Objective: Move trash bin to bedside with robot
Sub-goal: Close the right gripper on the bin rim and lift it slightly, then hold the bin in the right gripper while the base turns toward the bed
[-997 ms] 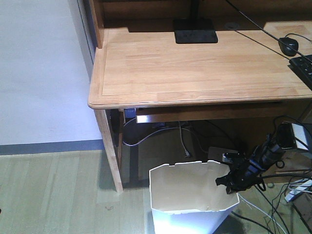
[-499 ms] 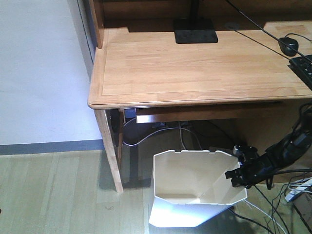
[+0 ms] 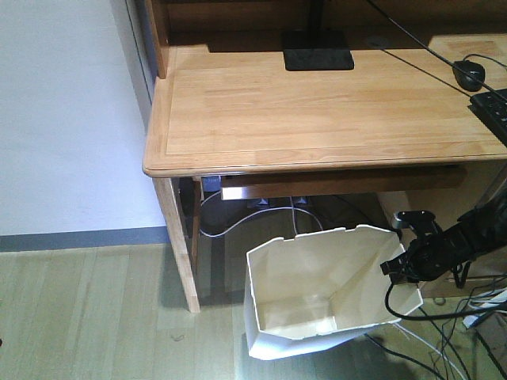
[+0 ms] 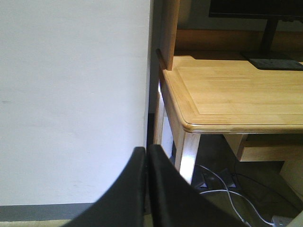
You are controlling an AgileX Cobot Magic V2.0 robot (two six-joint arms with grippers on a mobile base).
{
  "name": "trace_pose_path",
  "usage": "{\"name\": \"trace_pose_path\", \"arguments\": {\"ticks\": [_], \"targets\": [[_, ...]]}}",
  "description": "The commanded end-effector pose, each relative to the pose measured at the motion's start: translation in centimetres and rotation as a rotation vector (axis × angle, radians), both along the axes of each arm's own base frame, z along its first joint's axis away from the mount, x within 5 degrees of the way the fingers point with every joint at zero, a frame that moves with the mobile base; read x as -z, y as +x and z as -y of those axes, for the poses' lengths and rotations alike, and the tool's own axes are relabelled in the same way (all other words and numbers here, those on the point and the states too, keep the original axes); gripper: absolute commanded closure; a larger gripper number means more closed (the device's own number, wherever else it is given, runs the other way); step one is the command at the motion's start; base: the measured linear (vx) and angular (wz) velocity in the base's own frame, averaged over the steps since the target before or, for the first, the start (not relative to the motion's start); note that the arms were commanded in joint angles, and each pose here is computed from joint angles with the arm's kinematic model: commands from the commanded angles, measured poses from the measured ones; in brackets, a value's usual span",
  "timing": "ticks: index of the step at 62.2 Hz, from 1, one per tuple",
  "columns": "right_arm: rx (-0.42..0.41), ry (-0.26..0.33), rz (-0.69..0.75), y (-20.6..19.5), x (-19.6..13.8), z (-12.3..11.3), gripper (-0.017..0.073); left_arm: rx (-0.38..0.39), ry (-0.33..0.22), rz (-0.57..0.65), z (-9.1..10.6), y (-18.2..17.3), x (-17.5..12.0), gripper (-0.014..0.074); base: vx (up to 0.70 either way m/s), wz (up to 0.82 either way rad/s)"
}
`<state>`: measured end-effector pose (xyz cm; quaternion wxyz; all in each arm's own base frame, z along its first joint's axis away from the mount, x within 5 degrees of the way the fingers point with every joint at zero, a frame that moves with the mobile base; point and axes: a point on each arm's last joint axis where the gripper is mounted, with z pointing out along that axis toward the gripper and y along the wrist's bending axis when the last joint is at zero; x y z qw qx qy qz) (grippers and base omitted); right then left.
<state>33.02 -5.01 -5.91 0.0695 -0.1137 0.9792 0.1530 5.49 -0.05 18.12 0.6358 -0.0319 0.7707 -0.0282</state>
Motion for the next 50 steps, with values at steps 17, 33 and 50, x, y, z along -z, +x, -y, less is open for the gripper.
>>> {"name": "trace_pose_path", "arguments": {"ticks": [17,33,50], "targets": [[-0.047,0.179,0.078,-0.6,-8.0,-2.2,0.0564,-0.004,-0.009,0.072,0.0,0.0,-0.3,0.0599,0.0,0.0],[-0.059,0.251,0.067,-0.7,-8.7,-2.8,0.0564,-0.004,-0.009,0.072,0.0,0.0,-0.3,0.0599,0.0,0.0],[-0.047,0.255,0.065,-0.7,-8.7,-2.8,0.0564,-0.004,-0.009,0.072,0.0,0.0,-0.3,0.0599,0.0,0.0]]}}
